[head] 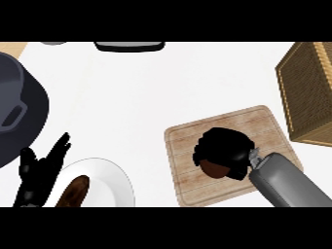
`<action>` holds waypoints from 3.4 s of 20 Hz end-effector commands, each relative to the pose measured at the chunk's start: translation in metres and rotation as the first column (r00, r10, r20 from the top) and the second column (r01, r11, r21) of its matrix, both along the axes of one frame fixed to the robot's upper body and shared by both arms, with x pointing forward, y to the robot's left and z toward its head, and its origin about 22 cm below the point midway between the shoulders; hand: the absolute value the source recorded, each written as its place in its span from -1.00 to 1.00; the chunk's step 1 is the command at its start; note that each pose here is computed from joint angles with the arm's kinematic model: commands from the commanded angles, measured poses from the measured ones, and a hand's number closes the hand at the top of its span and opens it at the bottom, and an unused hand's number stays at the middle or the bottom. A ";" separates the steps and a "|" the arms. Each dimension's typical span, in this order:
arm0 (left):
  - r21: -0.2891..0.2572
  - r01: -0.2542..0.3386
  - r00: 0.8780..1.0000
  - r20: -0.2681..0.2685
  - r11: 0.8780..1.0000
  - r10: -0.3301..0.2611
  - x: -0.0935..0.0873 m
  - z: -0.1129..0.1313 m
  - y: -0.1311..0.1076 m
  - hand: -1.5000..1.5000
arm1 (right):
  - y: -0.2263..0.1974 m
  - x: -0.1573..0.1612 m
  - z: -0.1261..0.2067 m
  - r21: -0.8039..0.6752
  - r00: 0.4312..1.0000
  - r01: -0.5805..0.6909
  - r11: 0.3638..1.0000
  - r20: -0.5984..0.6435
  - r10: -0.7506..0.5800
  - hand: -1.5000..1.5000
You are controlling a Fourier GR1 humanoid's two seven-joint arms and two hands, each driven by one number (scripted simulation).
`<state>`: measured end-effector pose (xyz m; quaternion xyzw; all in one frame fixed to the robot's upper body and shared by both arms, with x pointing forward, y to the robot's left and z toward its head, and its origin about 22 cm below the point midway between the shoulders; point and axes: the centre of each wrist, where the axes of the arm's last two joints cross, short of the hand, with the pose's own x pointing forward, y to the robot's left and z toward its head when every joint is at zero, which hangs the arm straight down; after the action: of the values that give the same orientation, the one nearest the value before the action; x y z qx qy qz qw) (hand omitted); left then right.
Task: Pick the cupcake from the cutting board and place it in the basket
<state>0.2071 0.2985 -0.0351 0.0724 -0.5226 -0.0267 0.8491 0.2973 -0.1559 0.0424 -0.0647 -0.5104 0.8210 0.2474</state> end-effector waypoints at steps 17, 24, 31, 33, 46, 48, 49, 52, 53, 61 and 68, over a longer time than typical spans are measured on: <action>0.000 -0.118 0.988 -0.097 0.993 0.117 -0.030 -0.019 0.009 0.00 | -0.061 -0.011 -0.043 0.076 0.603 0.787 0.613 0.122 -0.789 1.00; 0.006 -0.099 0.992 -0.078 0.995 0.100 -0.034 -0.012 0.012 0.00 | -0.038 -0.024 0.012 0.569 0.368 0.810 0.139 -0.308 -0.877 1.00; -0.012 -0.061 0.994 -0.090 0.998 0.060 -0.022 -0.010 -0.002 0.00 | -0.036 -0.053 0.121 0.784 0.305 0.606 -0.130 -0.381 -0.873 1.00; -0.001 -0.081 0.992 -0.101 0.997 0.080 -0.028 -0.020 0.001 0.00 | -0.049 -0.074 0.148 0.780 0.268 0.606 -0.156 -0.384 -0.883 1.00; -0.016 -0.039 0.995 -0.088 0.999 0.037 -0.010 -0.005 -0.002 0.00 | -0.131 -0.056 0.268 0.786 0.032 0.533 -0.312 -0.387 -0.922 1.00; -0.029 -0.032 0.996 -0.083 0.999 0.029 -0.011 -0.015 0.013 0.00 | -0.142 -0.041 0.273 0.772 0.027 0.551 -0.318 -0.397 -0.917 1.00; -0.001 -0.026 0.996 -0.088 1.000 0.026 -0.011 -0.023 -0.003 0.00 | -0.167 -0.031 0.264 0.766 0.012 0.546 -0.340 -0.412 -0.911 1.00; -0.007 -0.026 0.996 -0.086 1.000 0.025 -0.022 -0.023 -0.004 0.00 | -0.172 -0.025 0.264 0.761 -0.017 0.571 -0.309 -0.366 -0.931 1.00; -0.019 -0.028 0.997 -0.070 0.999 0.026 -0.001 -0.020 -0.005 0.00 | -0.183 -0.018 0.262 0.765 -0.018 0.568 -0.303 -0.357 -0.934 1.00; -0.012 -0.030 0.997 -0.078 0.999 0.029 -0.021 -0.031 -0.009 0.00 | -0.240 0.023 0.225 0.726 -0.034 0.605 -0.325 -0.385 -0.922 1.00; -0.030 -0.006 0.997 -0.081 1.000 0.004 -0.007 0.003 0.000 0.00 | -0.236 0.053 0.186 0.683 -0.022 0.553 -0.478 -0.561 -0.828 1.00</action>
<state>0.2071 0.2939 -0.0308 0.0759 -0.5160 -0.0258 0.8528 0.3388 -0.3866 0.2514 -0.4093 -0.6447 0.0075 0.6455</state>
